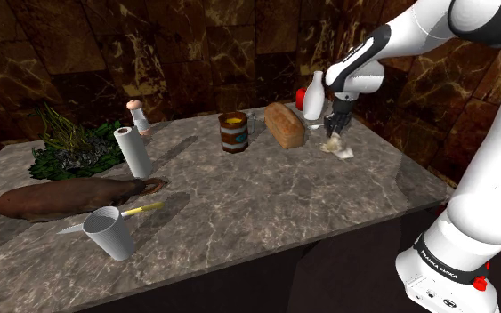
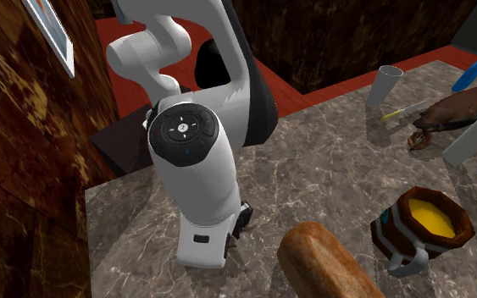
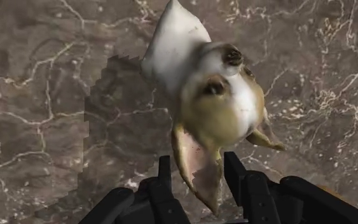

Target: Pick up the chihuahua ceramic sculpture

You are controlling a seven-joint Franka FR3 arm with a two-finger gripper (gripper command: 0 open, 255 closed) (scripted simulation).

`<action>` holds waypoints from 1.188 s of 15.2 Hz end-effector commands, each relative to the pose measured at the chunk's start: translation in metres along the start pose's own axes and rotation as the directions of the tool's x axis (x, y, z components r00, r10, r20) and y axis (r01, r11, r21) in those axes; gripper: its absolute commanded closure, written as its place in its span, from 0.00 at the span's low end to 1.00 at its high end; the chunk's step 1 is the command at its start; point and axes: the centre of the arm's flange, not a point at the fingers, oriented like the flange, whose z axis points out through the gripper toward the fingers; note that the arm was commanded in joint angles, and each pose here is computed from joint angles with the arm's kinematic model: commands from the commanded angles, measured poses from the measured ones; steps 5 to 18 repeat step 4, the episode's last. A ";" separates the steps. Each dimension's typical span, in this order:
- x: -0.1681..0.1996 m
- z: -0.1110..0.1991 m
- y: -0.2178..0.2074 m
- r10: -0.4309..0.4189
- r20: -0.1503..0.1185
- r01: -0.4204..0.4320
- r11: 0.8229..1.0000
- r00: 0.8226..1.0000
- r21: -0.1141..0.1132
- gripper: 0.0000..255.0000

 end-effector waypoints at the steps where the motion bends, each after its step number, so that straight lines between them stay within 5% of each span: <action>1: 0.000 -0.012 -0.001 0.000 0.000 0.000 1.000 1.000 0.000 1.00; 18: 0.000 -0.018 -0.002 0.000 0.000 0.000 1.000 1.000 0.000 1.00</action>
